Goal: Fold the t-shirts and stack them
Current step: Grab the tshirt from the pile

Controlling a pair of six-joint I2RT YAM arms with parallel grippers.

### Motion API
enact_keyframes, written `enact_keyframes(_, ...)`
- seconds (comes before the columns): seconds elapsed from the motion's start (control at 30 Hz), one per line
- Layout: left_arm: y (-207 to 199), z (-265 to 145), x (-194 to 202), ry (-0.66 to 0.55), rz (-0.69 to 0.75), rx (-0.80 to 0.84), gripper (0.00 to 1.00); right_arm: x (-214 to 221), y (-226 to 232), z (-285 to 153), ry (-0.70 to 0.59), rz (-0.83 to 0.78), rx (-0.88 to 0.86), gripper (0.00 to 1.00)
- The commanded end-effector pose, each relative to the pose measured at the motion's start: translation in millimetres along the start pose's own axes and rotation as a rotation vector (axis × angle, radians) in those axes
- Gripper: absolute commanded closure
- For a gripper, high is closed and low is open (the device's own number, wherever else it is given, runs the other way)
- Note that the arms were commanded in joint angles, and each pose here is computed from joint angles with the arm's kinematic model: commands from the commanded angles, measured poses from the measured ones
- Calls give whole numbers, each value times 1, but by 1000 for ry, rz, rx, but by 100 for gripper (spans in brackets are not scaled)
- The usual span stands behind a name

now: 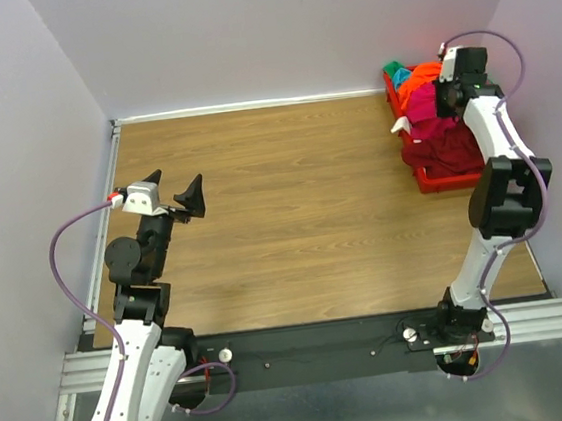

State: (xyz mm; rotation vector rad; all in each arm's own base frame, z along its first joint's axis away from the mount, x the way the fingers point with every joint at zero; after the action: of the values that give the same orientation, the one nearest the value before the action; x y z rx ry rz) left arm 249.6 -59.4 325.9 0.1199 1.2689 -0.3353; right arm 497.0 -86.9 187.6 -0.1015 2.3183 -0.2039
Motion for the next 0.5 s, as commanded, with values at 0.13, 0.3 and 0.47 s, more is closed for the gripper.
enact_keyframes(0.13,-7,-1,-11,-24,12,34,5,-59,-7,-82,-206,-22,-7,99)
enact_keyframes(0.3,-7,0,-9,-16,10,37,6,-75,-6,-107,-265,-47,-30,99)
enact_keyframes(0.47,-7,0,-8,-13,12,35,6,-103,-4,-142,-355,-58,-72,99)
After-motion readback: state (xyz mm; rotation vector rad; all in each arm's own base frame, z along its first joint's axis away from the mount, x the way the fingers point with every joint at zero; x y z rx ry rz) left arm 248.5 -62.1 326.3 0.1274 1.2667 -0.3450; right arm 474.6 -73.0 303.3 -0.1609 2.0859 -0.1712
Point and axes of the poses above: each gripper's point midway between its finger pads, its own z axis out along the fingers, its own y axis along the line the jaws close on, x = y × z, the point moved 4 cm from there along -z, back along the fingers, and after that the axes turned 3 degrees about -z, right-handed, at the moved point
